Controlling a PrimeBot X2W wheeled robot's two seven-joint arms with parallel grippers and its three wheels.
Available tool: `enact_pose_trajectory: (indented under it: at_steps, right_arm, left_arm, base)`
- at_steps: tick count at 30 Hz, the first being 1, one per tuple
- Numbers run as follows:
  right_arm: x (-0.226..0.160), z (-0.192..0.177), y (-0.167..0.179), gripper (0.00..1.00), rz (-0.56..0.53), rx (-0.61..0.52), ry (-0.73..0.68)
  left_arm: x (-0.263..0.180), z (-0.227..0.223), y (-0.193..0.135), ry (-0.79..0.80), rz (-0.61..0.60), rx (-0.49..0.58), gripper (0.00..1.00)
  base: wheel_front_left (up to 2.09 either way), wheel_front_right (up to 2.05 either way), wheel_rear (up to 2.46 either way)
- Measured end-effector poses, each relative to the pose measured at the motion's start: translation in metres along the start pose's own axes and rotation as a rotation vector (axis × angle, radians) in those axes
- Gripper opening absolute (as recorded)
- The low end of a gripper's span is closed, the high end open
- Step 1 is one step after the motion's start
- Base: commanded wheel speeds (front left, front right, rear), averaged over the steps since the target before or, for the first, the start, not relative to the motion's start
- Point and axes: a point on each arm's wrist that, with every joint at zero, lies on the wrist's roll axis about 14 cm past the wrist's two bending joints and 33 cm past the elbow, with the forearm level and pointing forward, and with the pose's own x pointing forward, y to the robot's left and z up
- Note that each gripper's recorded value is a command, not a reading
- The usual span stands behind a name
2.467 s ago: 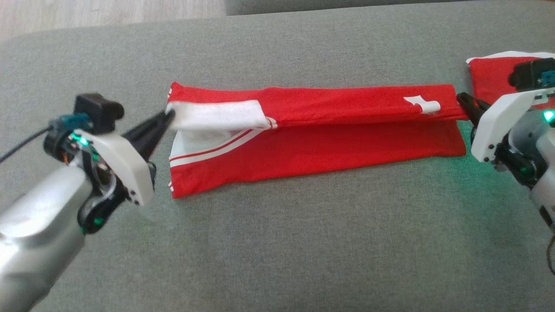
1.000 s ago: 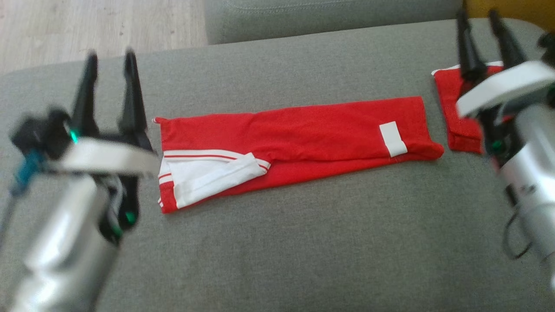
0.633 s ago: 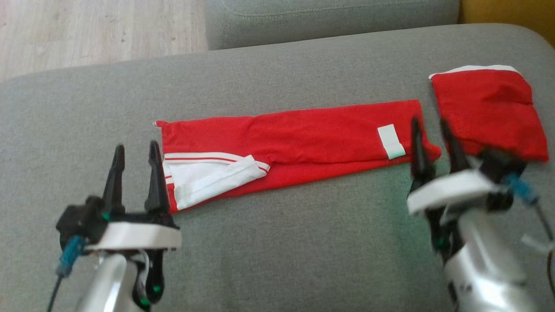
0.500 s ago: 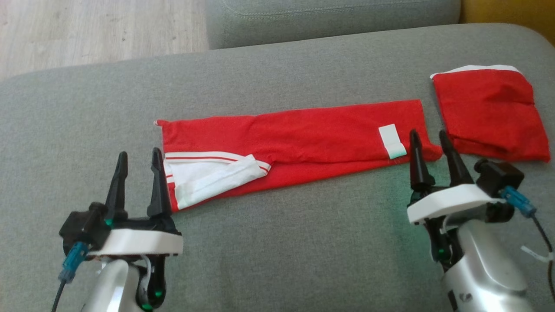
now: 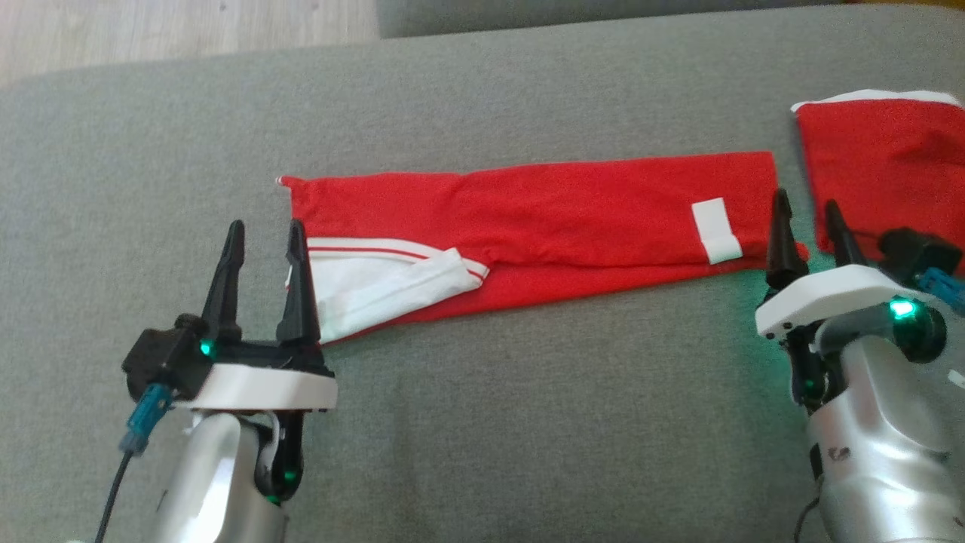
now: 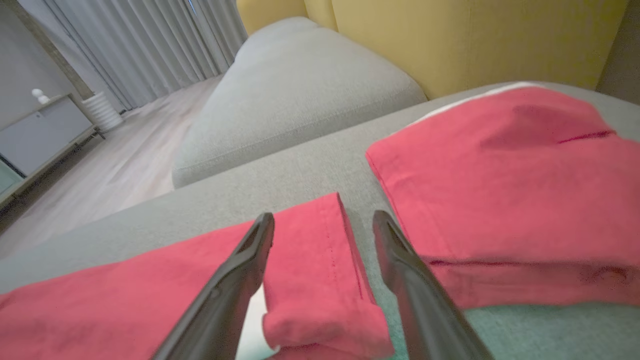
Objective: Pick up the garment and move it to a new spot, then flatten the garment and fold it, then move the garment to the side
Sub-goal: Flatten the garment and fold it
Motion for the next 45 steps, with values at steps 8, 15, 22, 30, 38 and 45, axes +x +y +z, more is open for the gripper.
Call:
enact_pose_trajectory:
  at_steps: [8,15,22,30,38,45]
  right_arm:
    - [0.006,-0.055,-0.024,1.0,-0.09,0.011,0.195]
    - [0.018,-0.062,-0.018,1.0,-0.084,0.021,0.233]
    - [0.021,-0.062,-0.007,0.0,-0.053,0.011,0.243]
    - [0.015,-0.043,-0.022,0.0,-0.085,0.01,0.174]
    - [0.004,0.007,-0.078,0.0,-0.195,-0.018,0.052]
    - [0.012,0.031,-0.012,0.0,-0.041,-0.029,-0.023]
  left_arm:
    - [0.005,-0.011,0.008,0.03,0.013,0.01,1.0]
    - [0.008,-0.013,0.012,0.033,0.021,0.013,1.0]
    - [0.011,-0.015,0.009,0.035,0.011,0.014,1.0]
    - [0.012,-0.007,0.001,0.016,-0.01,0.014,1.0]
    - [0.009,0.007,-0.01,-0.019,-0.038,0.016,1.0]
    - [0.0,0.027,-0.015,-0.065,-0.045,0.024,1.0]
  base:
    - [0.0,0.0,0.0]
    - [0.0,0.0,0.0]
    - [0.0,0.0,0.0]
    - [0.0,0.0,0.0]
    - [0.0,0.0,0.0]
    - [0.0,0.0,0.0]
